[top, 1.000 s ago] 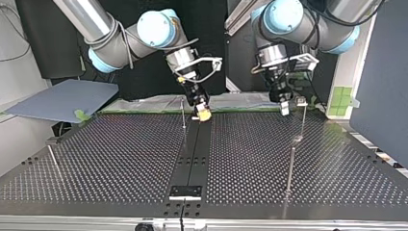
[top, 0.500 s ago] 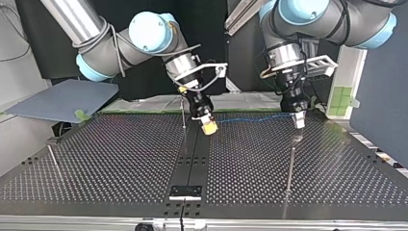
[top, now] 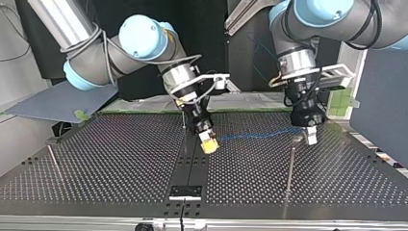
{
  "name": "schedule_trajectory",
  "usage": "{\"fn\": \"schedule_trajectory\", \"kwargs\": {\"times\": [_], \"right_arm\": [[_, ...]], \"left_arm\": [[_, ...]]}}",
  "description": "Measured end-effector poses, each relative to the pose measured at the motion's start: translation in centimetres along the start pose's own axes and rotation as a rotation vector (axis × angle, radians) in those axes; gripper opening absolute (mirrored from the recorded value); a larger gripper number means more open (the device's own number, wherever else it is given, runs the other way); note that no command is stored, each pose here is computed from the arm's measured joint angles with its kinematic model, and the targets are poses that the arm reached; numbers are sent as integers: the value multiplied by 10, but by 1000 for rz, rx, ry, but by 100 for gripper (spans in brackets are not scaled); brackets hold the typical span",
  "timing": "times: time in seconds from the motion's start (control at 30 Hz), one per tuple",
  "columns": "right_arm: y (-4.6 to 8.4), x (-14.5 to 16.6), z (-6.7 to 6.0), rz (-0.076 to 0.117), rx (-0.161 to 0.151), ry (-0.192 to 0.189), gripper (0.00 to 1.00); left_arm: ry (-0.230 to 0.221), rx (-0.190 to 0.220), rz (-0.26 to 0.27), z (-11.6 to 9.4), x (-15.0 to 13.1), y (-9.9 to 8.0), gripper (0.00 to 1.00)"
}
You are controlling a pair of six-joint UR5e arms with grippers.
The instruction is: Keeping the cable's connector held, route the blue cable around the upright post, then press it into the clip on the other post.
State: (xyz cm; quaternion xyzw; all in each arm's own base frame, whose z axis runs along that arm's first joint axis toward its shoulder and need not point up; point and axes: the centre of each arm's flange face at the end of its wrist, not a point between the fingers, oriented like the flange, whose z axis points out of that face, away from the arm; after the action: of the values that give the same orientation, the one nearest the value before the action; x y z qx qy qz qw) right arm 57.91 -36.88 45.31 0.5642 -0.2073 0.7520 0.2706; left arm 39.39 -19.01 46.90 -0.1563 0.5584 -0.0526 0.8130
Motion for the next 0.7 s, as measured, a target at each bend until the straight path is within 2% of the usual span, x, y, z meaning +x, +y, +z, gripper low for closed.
{"fn": "schedule_trajectory", "kwargs": {"times": [0.17,0.37,0.57,0.7], "right_arm": [[3,3,13,7,2,17,0],[4,-7,27,10,6,9,0],[5,-15,42,13,7,12,0],[6,-12,51,13,7,28,0]], "left_arm": [[6,7,-1,15,-10,1,0],[9,9,-22,37,-16,7,0],[2,14,-55,69,-15,17,0],[-3,17,-55,85,-14,25,0]]}}
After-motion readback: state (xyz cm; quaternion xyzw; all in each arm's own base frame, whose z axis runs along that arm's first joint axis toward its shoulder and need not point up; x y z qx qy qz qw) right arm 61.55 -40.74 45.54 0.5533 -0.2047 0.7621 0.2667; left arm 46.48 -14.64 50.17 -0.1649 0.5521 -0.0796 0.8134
